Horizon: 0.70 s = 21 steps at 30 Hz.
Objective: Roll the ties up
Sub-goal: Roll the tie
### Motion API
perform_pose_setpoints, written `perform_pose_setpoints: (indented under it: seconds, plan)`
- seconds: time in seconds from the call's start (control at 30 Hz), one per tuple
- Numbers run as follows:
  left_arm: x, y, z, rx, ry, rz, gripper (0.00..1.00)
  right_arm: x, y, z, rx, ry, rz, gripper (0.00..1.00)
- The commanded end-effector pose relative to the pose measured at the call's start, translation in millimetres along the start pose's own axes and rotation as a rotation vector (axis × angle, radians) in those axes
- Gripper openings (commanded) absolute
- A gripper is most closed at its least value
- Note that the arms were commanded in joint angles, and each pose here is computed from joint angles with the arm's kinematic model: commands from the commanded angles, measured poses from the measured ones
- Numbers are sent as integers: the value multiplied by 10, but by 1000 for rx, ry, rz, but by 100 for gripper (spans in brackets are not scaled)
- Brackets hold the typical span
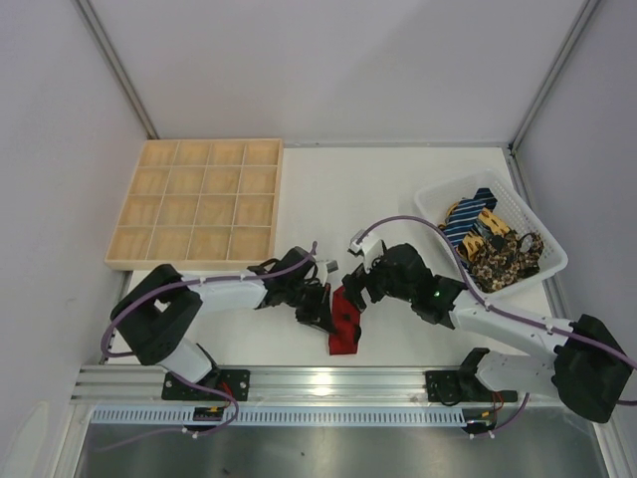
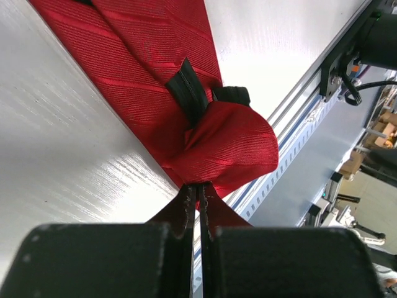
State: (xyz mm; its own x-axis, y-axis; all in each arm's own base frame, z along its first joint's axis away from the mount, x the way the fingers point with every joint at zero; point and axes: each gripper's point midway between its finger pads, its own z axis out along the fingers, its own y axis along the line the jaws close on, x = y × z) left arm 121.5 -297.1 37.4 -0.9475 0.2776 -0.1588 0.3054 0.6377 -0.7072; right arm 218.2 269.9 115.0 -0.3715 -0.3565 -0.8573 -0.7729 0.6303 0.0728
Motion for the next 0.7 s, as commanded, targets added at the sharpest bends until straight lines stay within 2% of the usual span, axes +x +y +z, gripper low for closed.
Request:
perform_pose_setpoints:
  seconds: [0.0, 0.07, 0.1, 0.23, 0.3, 0.33, 0.4, 0.47, 0.5, 0.53, 0.57, 0.63, 0.67]
  plan:
    - [-46, 8, -41, -21, 25, 33, 0, -251, -20, -140, 3, -45, -35, 99]
    - [-31, 27, -42, -31, 41, 40, 0, -255, 47, -189, -36, -49, 56, 100]
    - [-31, 30, -35, -30, 49, 50, 0, -240, 188, -225, -123, -45, 85, 100]
    - [-7, 50, -18, -30, 71, 59, 1, -166, 425, -373, -284, -15, 370, 100]
    - [-10, 48, -16, -29, 72, 62, 0, -227, 573, -457, -408, -36, 409, 100]
    - [-17, 51, -16, -29, 70, 62, 0, -233, 578, -477, -406, -48, 436, 100]
    - [-28, 48, -13, -30, 70, 62, 0, -148, 625, -488, -427, -49, 487, 88]
    - [-37, 37, -12, -28, 68, 68, 0, -68, 634, -489, -425, -31, 515, 69]
    - [-50, 27, -12, -26, 64, 70, 0, 41, 631, -476, -418, -7, 528, 47]
    - [-52, 32, -11, -26, 66, 69, 0, 96, 646, -472, -417, 8, 534, 43]
    - [-61, 18, -12, -25, 65, 72, 0, 164, 619, -445, -387, 17, 548, 44]
    - [-66, 13, -10, -24, 67, 72, 0, 296, 630, -420, -377, 27, 580, 58]
    - [-73, 16, -10, -24, 66, 74, 1, 323, 640, -417, -377, 25, 587, 77]
